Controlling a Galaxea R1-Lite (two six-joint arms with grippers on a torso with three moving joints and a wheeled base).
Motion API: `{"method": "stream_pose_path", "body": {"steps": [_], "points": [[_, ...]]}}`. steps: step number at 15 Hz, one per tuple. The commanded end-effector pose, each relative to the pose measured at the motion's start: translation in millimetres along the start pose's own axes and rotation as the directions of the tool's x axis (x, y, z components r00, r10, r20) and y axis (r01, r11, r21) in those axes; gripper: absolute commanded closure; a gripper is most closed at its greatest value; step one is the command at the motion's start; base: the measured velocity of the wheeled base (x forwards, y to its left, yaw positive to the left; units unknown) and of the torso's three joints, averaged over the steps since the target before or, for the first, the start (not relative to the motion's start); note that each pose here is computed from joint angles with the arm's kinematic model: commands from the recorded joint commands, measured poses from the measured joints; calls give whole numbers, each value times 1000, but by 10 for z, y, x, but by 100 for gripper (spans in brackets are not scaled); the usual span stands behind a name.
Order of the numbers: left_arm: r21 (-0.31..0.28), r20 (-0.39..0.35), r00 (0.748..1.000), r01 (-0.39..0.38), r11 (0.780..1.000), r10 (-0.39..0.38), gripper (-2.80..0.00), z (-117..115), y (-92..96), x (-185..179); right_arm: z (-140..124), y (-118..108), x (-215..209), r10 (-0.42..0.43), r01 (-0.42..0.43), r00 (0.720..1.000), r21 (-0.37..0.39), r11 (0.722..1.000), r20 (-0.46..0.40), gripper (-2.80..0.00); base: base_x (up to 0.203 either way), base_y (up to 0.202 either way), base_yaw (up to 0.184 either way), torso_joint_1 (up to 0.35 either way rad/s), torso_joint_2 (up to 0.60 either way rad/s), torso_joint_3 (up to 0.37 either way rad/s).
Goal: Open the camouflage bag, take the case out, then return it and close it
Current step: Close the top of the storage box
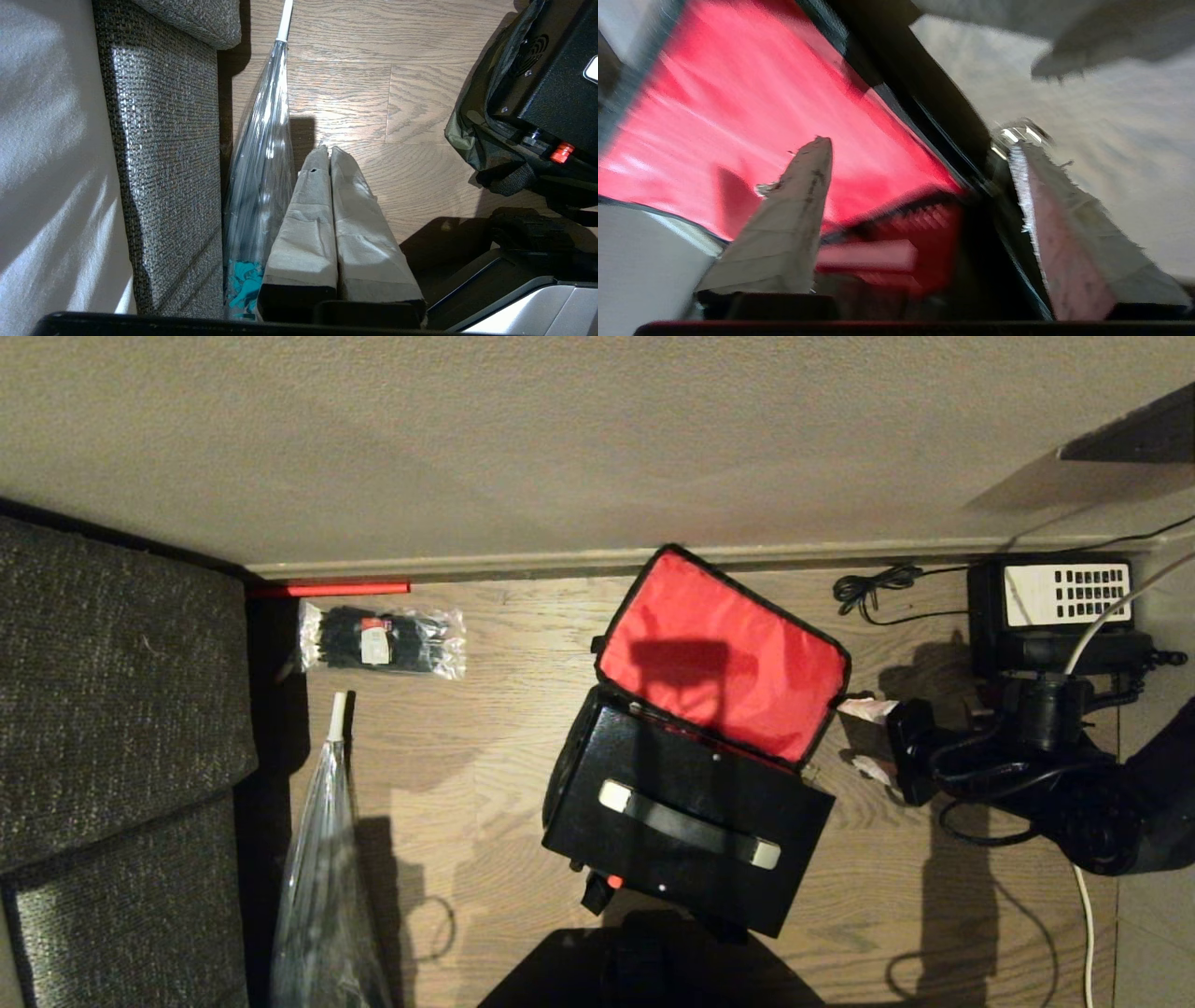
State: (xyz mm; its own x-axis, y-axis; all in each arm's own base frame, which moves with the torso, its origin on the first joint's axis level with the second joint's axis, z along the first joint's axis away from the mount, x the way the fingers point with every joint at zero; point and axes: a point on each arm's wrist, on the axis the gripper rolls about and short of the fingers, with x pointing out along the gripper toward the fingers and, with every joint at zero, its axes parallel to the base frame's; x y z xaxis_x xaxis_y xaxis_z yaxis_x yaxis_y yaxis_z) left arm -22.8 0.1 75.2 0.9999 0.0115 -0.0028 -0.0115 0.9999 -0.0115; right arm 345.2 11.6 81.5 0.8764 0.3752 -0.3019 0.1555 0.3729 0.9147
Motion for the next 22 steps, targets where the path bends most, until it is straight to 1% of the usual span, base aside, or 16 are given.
{"method": "stream_pose_path", "body": {"steps": [1,3,4,6,7,8,10,13,15,17,18,20,21,22], "points": [[-1,0,1000,-1,1000,1,0,-8,0,1,52,-50,139,52,-53,998,18,998,22,-280,0,0,0,0,0,0],[-1,-2,1000,-1,1000,1,0,-10,0,1,78,-87,258,76,-76,996,9,997,42,-280,0,0,0,0,0,0],[-1,-1,1000,-2,1000,2,0,-9,0,1,111,-70,324,107,-106,992,-9,994,66,-280,0,0,0,0,0,0],[-1,0,1000,-1,1000,1,0,-8,0,1,166,7,379,209,-204,972,-54,977,110,-280,0,0,0,0,0,0],[-1,-2,1000,-1,1000,1,0,-10,0,1,179,30,383,229,-223,967,-60,973,113,-280,0,0,0,0,0,0],[-1,-2,1000,-1,1000,1,0,-10,0,1,195,70,397,245,-238,963,-64,969,116,-280,0,0,0,0,0,0],[-1,-2,1000,-1,1000,1,0,-10,0,1,177,135,407,276,-274,956,-34,961,99,-280,0,0,0,0,0,0],[-1,-2,1000,-1,1000,1,0,-10,0,1,96,188,488,317,-315,945,-39,948,78,-280,0,0,0,0,0,0],[-1,-2,1000,-1,1000,1,0,-10,0,1,31,212,526,325,-323,944,-41,946,60,-280,0,0,0,0,0,0],[-1,-2,1000,-1,1000,1,0,-10,0,1,5,246,552,354,-351,933,-52,935,62,-280,0,0,0,0,0,0],[-1,-2,1000,-1,1000,1,0,-10,0,1,14,289,526,399,-394,914,-72,916,73,-280,0,0,0,0,0,0],[-1,-2,1000,-1,1000,1,0,-10,0,1,33,346,494,439,-432,894,-92,897,84,-280,0,0,0,0,0,0],[-1,0,1000,-1,1000,1,0,-8,0,1,37,368,482,455,-447,887,-100,889,84,0,0,0,0,0,0,0],[-1,-1,1000,-1,1000,1,0,-9,0,1,41,390,470,462,-453,883,-107,885,81,0,0,0,0,0,0,0]]}}
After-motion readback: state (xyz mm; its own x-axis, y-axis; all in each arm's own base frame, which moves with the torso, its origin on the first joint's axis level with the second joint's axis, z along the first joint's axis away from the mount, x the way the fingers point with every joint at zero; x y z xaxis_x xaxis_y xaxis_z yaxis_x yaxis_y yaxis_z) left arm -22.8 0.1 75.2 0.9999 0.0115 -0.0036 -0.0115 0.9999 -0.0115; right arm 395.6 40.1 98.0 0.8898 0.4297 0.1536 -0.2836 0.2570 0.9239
